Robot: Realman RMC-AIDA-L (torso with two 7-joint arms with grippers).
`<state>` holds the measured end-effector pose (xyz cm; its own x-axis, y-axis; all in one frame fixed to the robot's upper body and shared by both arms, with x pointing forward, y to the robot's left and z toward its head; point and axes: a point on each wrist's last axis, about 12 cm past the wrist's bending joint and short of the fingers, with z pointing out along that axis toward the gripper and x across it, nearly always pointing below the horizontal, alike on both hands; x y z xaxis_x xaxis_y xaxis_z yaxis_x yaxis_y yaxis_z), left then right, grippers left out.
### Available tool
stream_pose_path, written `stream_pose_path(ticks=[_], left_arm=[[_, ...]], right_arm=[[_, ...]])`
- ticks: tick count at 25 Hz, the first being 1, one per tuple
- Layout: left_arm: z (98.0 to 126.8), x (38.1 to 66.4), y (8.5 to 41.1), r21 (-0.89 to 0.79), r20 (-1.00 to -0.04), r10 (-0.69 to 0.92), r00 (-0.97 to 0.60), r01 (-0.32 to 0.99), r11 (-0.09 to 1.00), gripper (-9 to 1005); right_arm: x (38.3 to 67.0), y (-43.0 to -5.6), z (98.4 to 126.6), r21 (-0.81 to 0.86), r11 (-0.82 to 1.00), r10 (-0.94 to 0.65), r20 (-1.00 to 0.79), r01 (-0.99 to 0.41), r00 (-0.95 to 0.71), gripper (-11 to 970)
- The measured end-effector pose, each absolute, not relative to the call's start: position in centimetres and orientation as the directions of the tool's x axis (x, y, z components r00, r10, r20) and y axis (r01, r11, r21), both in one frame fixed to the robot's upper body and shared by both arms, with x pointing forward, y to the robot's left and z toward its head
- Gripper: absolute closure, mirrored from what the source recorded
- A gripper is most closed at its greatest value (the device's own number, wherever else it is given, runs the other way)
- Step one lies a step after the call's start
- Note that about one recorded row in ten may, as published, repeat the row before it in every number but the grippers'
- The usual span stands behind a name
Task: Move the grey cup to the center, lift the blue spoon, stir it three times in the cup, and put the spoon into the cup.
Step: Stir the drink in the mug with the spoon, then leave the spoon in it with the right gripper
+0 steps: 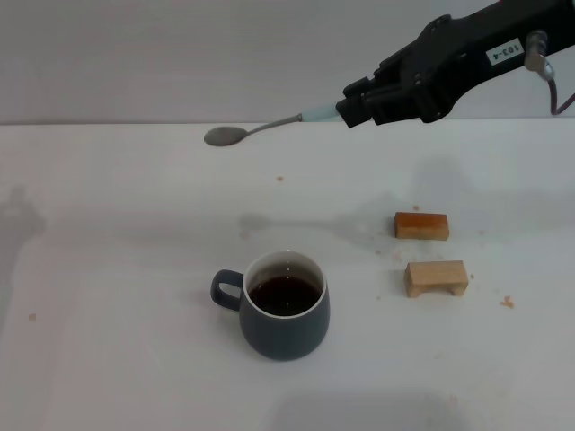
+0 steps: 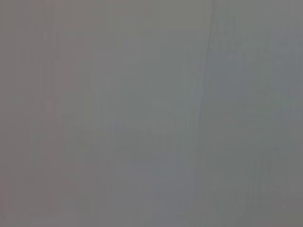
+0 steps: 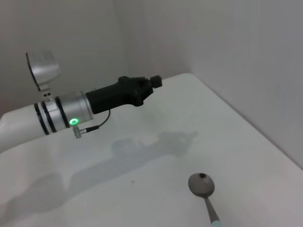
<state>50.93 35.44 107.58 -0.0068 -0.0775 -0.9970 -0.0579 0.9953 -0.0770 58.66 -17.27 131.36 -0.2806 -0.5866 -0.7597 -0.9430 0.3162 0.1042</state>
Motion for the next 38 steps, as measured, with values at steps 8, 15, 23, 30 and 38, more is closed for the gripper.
stream_pose_path(ticks=[8,15,23,30,38], left_arm=[[107.7,51.2,35.5,-0.078,-0.997,-0.078,-0.001,-0.06,0.995,999],[107.9,51.5,35.3,-0.078,-0.997,-0.078,0.007,-0.055,0.995,999],[108.2,51.9,35.3,-0.077,-0.997,-0.076,0.014,-0.052,0.996,999],[108.3,52.0,35.4,-0.075,-0.997,-0.074,0.019,-0.054,0.996,999],[108.6,52.0,35.8,-0.065,-0.997,-0.063,0.034,-0.061,0.996,999]], right_arm=[[59.6,-16.2,131.3,0.207,0.289,-0.642,-0.682,-0.935,-0.349,800],[59.9,-15.8,130.2,0.26,0.301,-0.697,-0.597,-0.917,-0.398,799],[60.6,-15.8,128.7,0.301,0.331,-0.72,-0.532,-0.894,-0.446,799],[60.8,-15.3,127.2,0.319,0.342,-0.752,-0.472,-0.884,-0.461,799],[61.0,-14.7,126.7,0.312,0.35,-0.777,-0.43,-0.883,-0.46,800]])
